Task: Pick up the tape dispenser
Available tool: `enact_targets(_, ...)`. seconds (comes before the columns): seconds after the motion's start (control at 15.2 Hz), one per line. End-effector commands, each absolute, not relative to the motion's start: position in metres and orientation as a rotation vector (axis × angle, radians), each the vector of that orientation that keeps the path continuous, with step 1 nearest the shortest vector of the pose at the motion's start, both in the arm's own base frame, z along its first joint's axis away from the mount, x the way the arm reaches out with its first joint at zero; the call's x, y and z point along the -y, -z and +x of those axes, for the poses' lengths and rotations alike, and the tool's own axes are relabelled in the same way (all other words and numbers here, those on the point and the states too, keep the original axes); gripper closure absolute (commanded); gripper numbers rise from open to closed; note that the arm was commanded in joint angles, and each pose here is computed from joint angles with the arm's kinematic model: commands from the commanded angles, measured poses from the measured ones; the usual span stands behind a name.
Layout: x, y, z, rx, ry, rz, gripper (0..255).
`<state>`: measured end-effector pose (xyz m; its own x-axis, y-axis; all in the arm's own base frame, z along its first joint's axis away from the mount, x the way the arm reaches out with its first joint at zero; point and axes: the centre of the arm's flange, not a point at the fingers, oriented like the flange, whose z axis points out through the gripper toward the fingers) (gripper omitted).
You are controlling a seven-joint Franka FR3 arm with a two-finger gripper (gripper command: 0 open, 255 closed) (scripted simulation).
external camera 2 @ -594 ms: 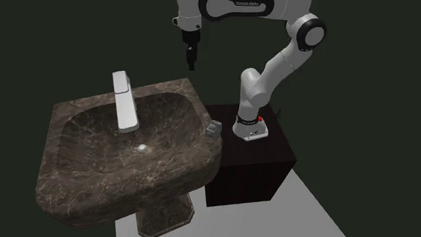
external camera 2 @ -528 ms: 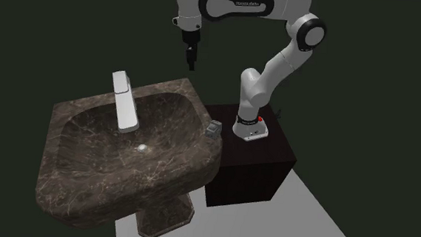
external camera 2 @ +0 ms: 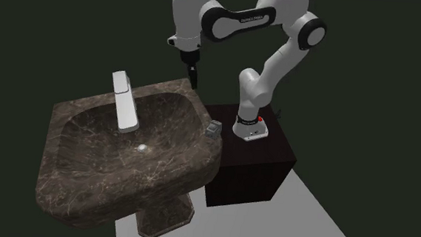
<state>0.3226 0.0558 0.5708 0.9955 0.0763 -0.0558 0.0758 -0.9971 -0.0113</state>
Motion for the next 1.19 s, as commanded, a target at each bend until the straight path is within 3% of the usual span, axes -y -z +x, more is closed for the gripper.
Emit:
enact_targets(0.0,-0.082,-0.559,0.320,0.233,-0.098,-3.134,0)
enact_targets(0.92,-0.246,-0.473,0.255,1.025,-0.167,-3.052,0)
enact_targets(1.12,-0.246,-0.457,0.255,1.025,-0.167,-3.052,0)
